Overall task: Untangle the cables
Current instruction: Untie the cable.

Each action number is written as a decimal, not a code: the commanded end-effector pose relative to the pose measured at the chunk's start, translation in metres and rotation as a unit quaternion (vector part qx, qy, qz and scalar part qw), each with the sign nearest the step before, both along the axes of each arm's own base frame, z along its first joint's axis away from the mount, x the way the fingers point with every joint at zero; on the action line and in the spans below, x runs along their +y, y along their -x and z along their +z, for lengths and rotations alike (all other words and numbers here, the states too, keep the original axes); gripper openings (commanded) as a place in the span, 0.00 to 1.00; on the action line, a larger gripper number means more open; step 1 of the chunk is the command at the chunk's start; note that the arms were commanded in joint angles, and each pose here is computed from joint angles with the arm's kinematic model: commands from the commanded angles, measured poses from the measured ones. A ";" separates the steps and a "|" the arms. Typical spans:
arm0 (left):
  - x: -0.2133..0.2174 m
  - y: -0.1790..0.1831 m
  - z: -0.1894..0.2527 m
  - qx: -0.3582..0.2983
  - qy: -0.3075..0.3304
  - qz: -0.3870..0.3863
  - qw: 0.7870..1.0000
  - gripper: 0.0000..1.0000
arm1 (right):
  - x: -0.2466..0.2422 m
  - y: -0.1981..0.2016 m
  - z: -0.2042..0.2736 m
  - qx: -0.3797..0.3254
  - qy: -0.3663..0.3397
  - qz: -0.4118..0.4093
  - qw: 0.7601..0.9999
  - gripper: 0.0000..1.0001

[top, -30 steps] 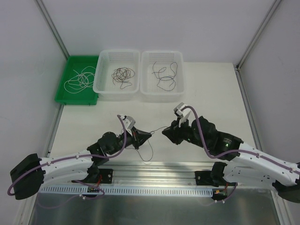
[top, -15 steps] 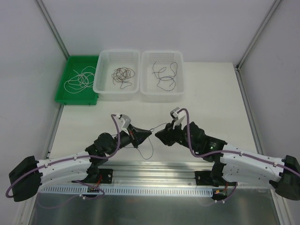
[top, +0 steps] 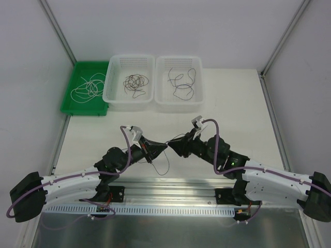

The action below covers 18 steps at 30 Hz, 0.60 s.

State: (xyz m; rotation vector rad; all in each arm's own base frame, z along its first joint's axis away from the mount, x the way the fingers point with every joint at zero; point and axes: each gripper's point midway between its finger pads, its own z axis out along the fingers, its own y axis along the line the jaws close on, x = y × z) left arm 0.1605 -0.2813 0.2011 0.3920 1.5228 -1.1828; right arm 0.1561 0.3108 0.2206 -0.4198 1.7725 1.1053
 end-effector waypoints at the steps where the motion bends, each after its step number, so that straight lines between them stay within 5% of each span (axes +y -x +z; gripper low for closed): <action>1: 0.002 -0.002 0.020 -0.014 0.042 0.004 0.999 0.00 | 0.008 0.001 0.023 -0.014 -0.043 0.014 0.999 0.28; 13: 0.006 0.003 0.025 -0.024 0.061 -0.001 0.998 0.01 | 0.009 0.005 0.021 -0.025 -0.028 0.030 0.999 0.01; 18: 0.002 0.009 0.010 -0.028 0.012 -0.022 0.999 0.38 | -0.001 0.003 0.019 -0.046 0.026 0.029 0.998 0.01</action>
